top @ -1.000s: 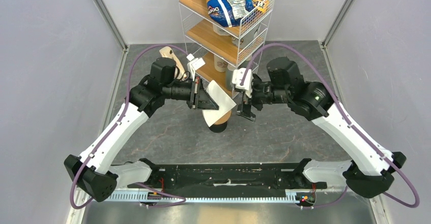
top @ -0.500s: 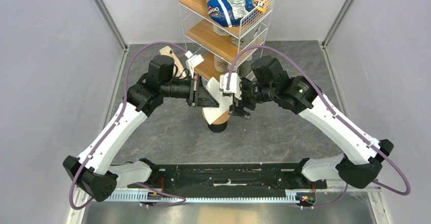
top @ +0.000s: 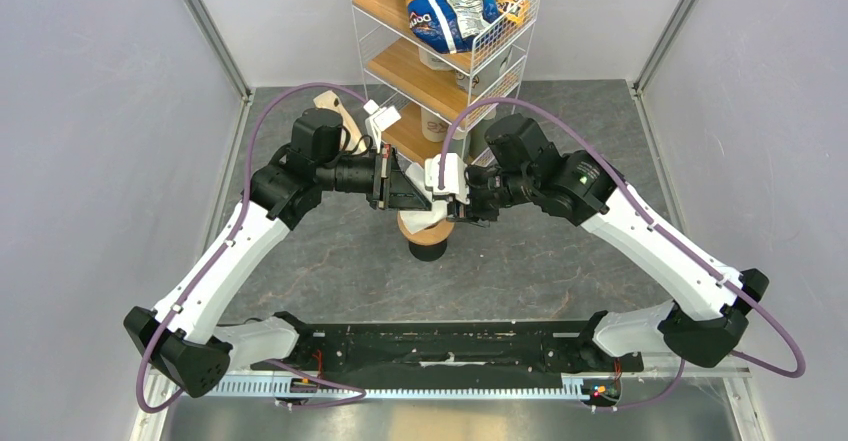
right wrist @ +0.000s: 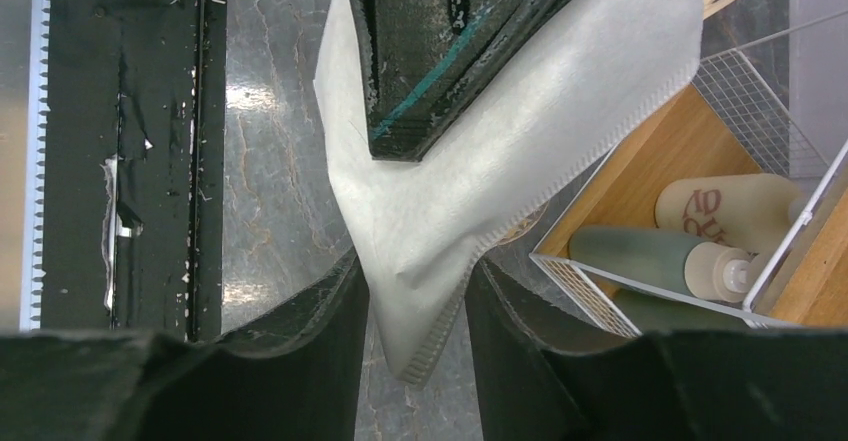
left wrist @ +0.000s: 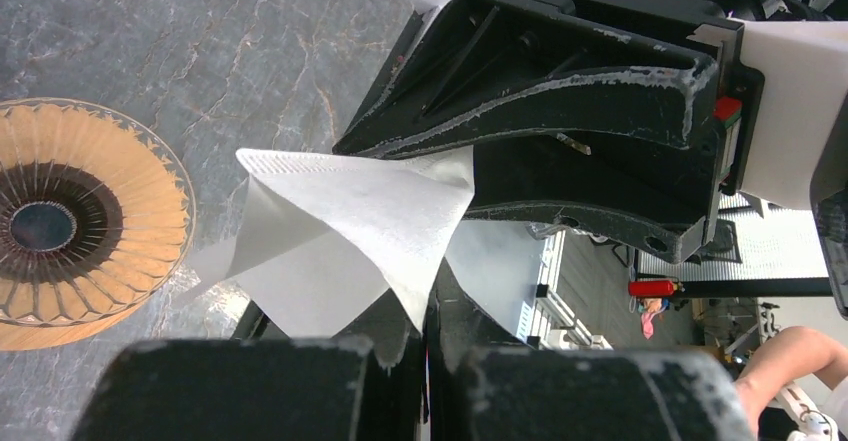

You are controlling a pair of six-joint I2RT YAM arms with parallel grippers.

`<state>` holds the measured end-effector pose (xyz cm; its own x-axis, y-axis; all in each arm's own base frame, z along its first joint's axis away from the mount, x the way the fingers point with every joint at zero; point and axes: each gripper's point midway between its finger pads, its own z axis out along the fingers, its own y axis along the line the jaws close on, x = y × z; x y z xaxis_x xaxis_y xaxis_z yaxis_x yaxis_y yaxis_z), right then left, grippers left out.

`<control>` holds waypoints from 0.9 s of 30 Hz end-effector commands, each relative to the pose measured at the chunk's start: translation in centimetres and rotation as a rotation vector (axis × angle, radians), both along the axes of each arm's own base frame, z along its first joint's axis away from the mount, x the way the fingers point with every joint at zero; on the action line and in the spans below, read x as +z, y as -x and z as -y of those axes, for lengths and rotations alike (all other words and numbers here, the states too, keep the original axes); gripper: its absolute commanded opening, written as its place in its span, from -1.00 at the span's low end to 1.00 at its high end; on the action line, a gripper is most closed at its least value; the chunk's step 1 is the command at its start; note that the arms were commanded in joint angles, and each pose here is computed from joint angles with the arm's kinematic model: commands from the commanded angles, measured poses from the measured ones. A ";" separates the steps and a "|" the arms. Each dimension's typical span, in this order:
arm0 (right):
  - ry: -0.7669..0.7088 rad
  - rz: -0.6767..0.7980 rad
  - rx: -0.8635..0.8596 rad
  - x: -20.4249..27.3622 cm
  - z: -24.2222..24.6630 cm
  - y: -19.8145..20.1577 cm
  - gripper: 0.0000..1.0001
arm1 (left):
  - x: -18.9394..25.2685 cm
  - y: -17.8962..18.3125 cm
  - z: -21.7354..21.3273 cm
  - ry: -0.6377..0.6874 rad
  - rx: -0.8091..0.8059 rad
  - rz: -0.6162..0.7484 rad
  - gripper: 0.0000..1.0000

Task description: Place the coffee filter in the dripper

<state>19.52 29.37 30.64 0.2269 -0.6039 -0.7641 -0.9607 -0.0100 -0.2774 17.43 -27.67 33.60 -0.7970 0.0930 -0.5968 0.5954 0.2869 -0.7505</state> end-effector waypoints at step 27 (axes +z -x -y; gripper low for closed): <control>-0.236 -0.067 -0.112 4.0 -0.3 0.9 -0.76 | 5.6 1.4 -0.4 0.195 -0.105 0.192 0.09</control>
